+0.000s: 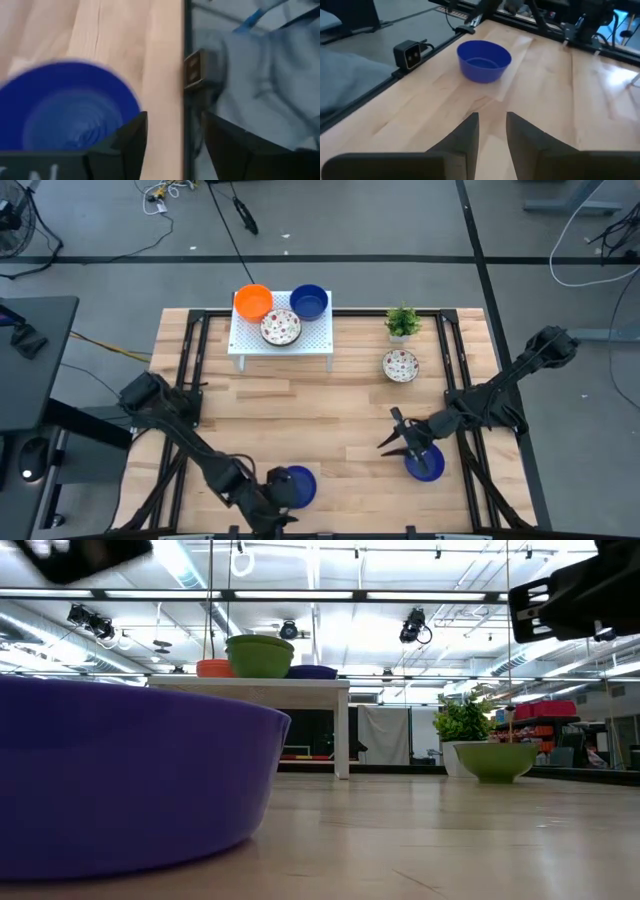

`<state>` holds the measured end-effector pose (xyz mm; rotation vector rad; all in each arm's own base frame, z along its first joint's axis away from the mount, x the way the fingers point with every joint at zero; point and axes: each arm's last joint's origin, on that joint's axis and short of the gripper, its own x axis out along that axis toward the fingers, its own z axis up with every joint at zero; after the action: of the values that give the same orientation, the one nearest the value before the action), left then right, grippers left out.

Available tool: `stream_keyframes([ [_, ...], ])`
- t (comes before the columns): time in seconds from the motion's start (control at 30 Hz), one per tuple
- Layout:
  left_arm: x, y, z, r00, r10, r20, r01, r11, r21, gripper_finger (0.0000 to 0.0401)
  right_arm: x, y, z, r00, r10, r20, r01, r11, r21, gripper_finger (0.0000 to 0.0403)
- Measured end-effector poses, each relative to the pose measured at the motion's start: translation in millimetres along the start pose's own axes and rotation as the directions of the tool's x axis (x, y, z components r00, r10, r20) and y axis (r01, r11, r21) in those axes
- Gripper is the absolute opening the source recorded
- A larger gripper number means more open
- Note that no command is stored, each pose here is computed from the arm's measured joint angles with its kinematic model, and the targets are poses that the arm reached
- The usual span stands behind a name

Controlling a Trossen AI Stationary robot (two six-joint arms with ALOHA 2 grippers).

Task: Pick & Place Mini bowls
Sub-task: Stack the blue bowl on top of the blue bowl on the shelf

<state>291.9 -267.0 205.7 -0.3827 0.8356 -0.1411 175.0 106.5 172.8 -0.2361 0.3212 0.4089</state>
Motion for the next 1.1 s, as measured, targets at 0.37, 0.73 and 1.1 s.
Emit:
stream_keyframes([
  [0.37, 46.7, 4.3, -13.1, 0.974, 0.14, -0.176, -0.123, 0.987, 0.104, 0.0155, 1.5, -12.8, 0.6, 0.998, -0.059, 0.012, 0.06, 0.994, -0.088, 0.01],
  [0.73, 57.5, 25.5, 5.7, 0.959, 0.245, -0.141, -0.202, 0.943, 0.263, 0.0018, 1.9, -17.1, 3.1, 0.998, -0.051, 0.043, 0.053, 0.997, -0.051, 0.01],
  [1.1, 73.2, 81.8, 79.7, 0.99, 0.137, 0.019, -0.128, 0.858, 0.497, 0.0007, 3.9, -15.9, 5.4, 0.997, 0.076, -0.034, -0.078, 0.995, -0.058, 0.0105],
])
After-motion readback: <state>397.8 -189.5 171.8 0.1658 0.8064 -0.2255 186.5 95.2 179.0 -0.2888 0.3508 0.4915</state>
